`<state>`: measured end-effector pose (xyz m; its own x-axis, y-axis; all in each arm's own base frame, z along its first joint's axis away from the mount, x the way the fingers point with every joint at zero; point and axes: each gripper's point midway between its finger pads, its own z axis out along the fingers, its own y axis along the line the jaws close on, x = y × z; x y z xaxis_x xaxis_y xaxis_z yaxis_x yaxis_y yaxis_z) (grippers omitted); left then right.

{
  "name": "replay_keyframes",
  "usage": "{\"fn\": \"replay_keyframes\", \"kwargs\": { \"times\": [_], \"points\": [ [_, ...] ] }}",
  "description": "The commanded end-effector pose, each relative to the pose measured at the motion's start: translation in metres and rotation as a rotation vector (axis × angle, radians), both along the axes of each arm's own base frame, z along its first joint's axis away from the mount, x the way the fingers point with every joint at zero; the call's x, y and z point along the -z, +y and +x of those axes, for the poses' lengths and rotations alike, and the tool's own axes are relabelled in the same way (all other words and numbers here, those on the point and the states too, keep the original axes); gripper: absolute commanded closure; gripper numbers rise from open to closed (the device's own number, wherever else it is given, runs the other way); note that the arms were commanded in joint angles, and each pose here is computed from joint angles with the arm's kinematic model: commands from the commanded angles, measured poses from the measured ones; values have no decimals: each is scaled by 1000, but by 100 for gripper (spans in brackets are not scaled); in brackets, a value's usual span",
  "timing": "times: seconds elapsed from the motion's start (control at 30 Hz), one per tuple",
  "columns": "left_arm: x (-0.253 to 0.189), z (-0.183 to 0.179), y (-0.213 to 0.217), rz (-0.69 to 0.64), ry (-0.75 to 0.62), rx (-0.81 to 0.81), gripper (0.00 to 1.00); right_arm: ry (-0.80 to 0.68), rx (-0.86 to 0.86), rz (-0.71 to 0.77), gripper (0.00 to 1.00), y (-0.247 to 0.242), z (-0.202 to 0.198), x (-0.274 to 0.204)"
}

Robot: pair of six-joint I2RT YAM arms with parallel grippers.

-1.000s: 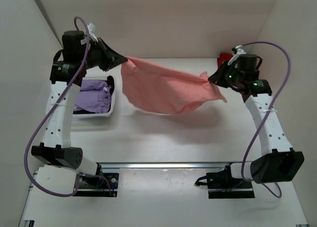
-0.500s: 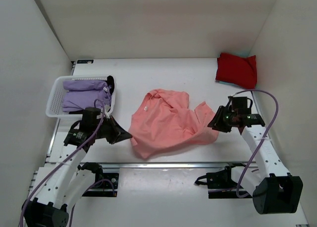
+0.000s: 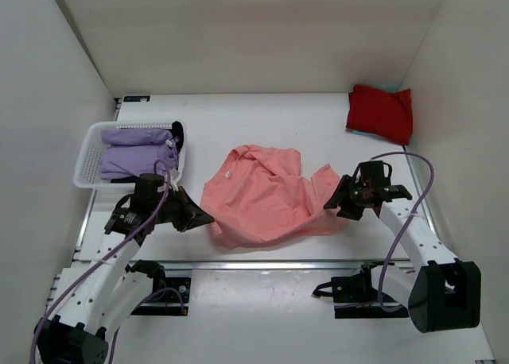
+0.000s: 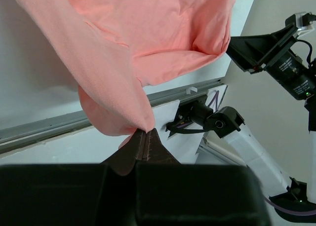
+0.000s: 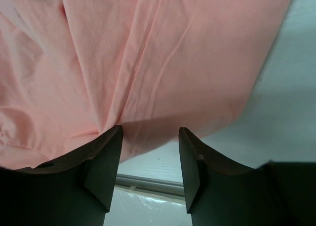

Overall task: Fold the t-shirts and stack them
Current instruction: Flatten out the tshirt

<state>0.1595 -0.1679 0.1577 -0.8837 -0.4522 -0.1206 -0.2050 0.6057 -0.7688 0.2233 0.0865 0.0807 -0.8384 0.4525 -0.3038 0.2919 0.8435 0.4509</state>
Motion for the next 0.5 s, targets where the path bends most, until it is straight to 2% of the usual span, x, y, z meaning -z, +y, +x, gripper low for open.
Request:
{"fn": "replay_keyframes", "kwargs": {
  "times": [0.0, 0.47],
  "points": [
    [-4, -1, -1, -10, -28, 22, 100, -71, 45, 14, 53, -1, 27, -8],
    [2, -4, 1, -6, -14, 34, 100, -77, 71, 65, 53, 4, 58, -3]
  ]
}}
